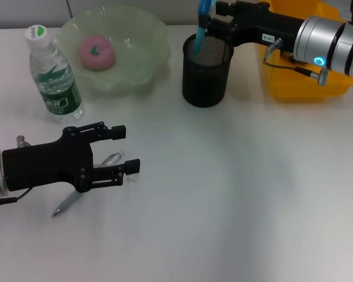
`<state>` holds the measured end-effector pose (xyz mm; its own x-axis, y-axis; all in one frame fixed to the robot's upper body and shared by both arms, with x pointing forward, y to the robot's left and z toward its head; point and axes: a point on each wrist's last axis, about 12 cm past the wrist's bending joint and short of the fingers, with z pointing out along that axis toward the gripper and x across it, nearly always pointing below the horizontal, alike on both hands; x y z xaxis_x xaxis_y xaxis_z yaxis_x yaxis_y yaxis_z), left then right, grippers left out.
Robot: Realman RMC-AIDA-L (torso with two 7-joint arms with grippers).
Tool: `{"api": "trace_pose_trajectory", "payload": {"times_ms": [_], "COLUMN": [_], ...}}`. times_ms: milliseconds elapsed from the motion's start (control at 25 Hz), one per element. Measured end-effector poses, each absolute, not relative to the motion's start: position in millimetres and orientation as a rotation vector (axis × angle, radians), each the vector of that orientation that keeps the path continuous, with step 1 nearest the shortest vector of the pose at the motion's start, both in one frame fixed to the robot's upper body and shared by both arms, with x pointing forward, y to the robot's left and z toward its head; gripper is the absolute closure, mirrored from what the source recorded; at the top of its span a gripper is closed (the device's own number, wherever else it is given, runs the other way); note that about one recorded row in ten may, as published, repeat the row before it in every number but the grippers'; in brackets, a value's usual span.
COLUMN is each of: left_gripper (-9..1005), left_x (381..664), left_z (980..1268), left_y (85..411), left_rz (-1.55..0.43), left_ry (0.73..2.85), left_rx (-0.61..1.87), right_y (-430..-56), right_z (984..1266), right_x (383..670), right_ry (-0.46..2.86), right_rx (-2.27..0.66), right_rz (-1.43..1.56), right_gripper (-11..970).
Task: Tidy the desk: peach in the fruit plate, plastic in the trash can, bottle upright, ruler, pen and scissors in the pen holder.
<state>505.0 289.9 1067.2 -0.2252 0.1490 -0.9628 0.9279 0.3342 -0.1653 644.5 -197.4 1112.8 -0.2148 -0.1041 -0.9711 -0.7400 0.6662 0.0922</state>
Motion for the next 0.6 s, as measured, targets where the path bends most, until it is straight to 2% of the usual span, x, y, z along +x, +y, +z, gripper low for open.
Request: {"api": "trace_pose_trajectory", "payload": {"times_ms": [200,440,600], "left_gripper": [212,212,212], "left_x": [505,505,505], "left_z": [1067,1067,1068], "left_y": [290,291,292], "left_rz": [-1.007,-1.006,-1.003], "left_ry": [1.629,1.631,1.632], "left_rx": [0.988,0.987,0.987], "right_y": [-201,-217,-235], "right_z": [1116,1128,1141], "right_x": [645,634,613], "right_ry": [1.691,1.603,1.47], "right_rx": [-0.645,-0.578,-0.52], "right_rz": [0.687,0.784,0.944], "right_gripper": [477,266,228]}}
